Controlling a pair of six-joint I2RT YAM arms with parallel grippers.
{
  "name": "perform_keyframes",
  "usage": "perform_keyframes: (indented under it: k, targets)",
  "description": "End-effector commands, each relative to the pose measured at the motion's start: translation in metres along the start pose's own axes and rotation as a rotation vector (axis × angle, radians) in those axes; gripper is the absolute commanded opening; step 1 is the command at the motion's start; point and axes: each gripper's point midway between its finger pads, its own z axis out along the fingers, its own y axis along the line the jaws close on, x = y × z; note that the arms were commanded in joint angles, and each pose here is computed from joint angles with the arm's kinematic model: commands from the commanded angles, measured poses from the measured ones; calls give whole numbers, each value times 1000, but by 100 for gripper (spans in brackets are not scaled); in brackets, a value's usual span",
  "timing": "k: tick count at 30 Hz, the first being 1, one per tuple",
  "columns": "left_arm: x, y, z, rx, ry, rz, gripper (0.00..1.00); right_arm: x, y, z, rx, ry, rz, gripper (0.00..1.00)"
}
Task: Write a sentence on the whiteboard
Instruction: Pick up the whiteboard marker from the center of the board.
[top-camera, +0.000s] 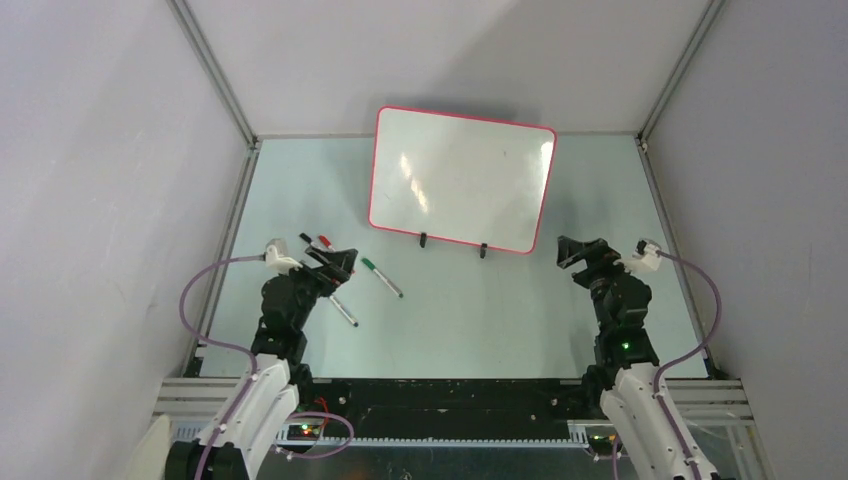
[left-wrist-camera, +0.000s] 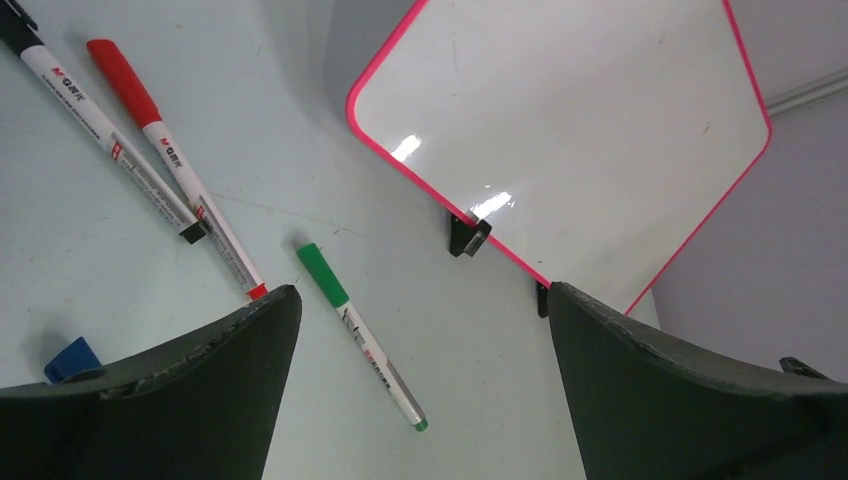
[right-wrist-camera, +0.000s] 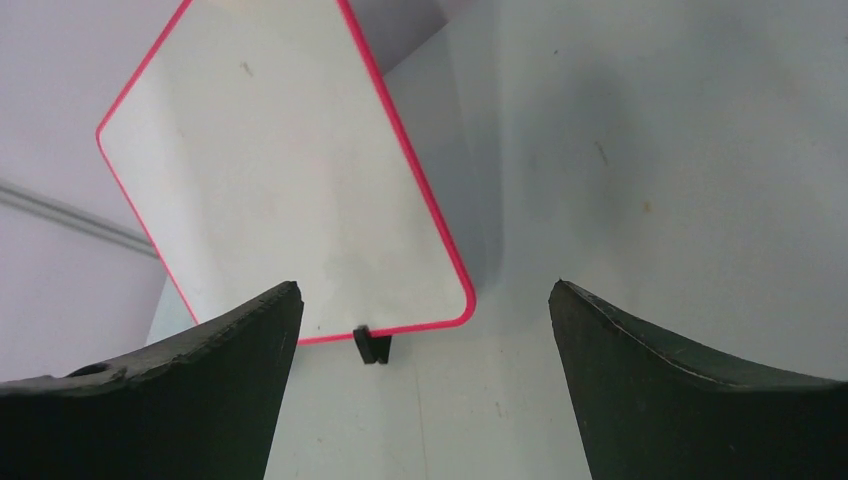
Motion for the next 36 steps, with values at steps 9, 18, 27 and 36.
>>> perform_keyframes:
  k: [9, 18, 27, 36]
  targets:
    - [-18, -14, 0, -27, -46, 70, 96, 32, 96, 12, -231, 117, -342, 97]
    - [-20, -3, -8, -82, -73, 94, 92, 102, 144, 9, -338, 175, -586, 99]
    - [-4, 11, -25, -135, 7, 159, 92, 163, 184, -15, -567, 340, -777, 94]
    - [-18, 2, -37, -83, -92, 145, 93, 201, 211, -26, -641, 452, -704, 93]
